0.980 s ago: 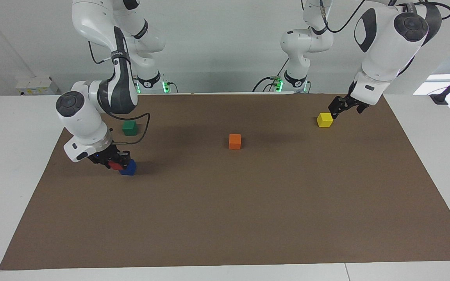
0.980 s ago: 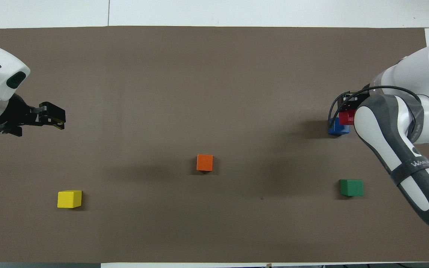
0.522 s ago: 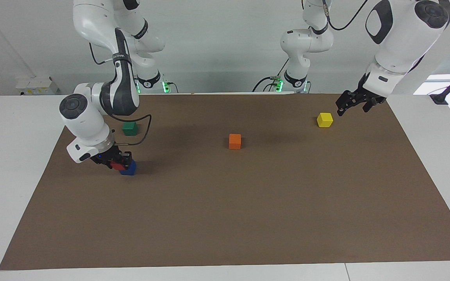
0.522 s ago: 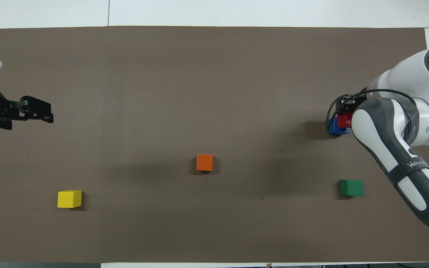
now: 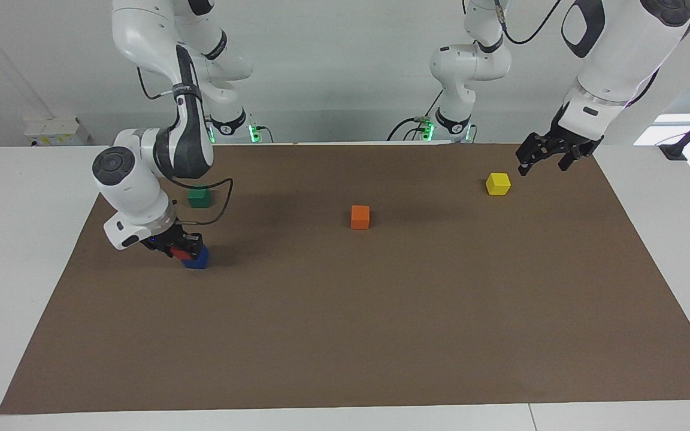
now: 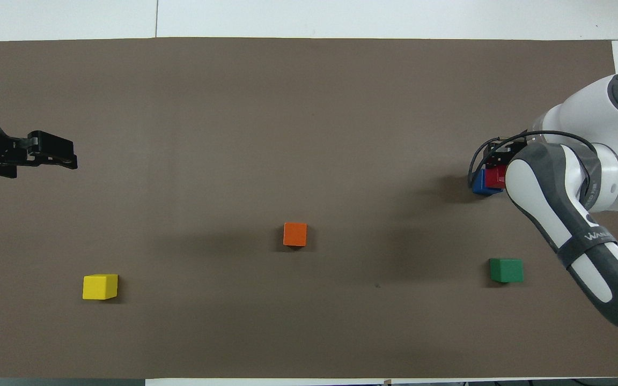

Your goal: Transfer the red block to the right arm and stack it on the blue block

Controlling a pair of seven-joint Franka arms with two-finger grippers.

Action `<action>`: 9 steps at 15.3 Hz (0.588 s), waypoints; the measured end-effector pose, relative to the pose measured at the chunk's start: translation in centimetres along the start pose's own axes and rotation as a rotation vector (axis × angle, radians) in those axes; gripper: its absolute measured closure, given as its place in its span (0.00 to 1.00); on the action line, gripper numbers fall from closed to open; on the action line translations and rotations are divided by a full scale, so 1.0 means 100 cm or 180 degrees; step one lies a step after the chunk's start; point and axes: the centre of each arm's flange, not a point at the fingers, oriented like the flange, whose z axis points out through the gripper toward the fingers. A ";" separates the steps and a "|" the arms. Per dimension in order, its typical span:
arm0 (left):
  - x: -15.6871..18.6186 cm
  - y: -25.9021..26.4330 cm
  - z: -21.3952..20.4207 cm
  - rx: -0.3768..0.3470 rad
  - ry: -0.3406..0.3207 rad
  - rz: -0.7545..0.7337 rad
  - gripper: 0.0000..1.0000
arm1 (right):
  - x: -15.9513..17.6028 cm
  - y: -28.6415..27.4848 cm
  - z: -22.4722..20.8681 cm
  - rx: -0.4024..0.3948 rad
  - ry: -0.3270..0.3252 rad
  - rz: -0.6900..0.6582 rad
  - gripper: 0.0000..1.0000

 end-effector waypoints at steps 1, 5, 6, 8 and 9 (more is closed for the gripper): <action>0.000 0.000 0.000 0.0000 -0.0001 0.0004 0.00 | 0.000 0.000 0.002 -0.0001 -0.0011 0.0002 0.42; 0.000 0.000 0.000 0.0000 0.0003 0.0018 0.00 | 0.000 0.000 0.005 -0.0003 -0.0028 0.0000 0.42; 0.000 0.000 0.000 -0.0001 0.0008 0.0018 0.00 | 0.000 0.000 0.005 -0.0003 -0.0027 -0.0001 0.42; 0.001 0.000 0.000 -0.0002 0.0015 0.0017 0.00 | 0.000 0.000 0.005 -0.0003 -0.0027 -0.0002 0.42; 0.001 0.000 0.000 -0.0002 0.0016 0.0017 0.00 | 0.000 0.000 0.005 -0.0003 -0.0027 -0.0002 0.42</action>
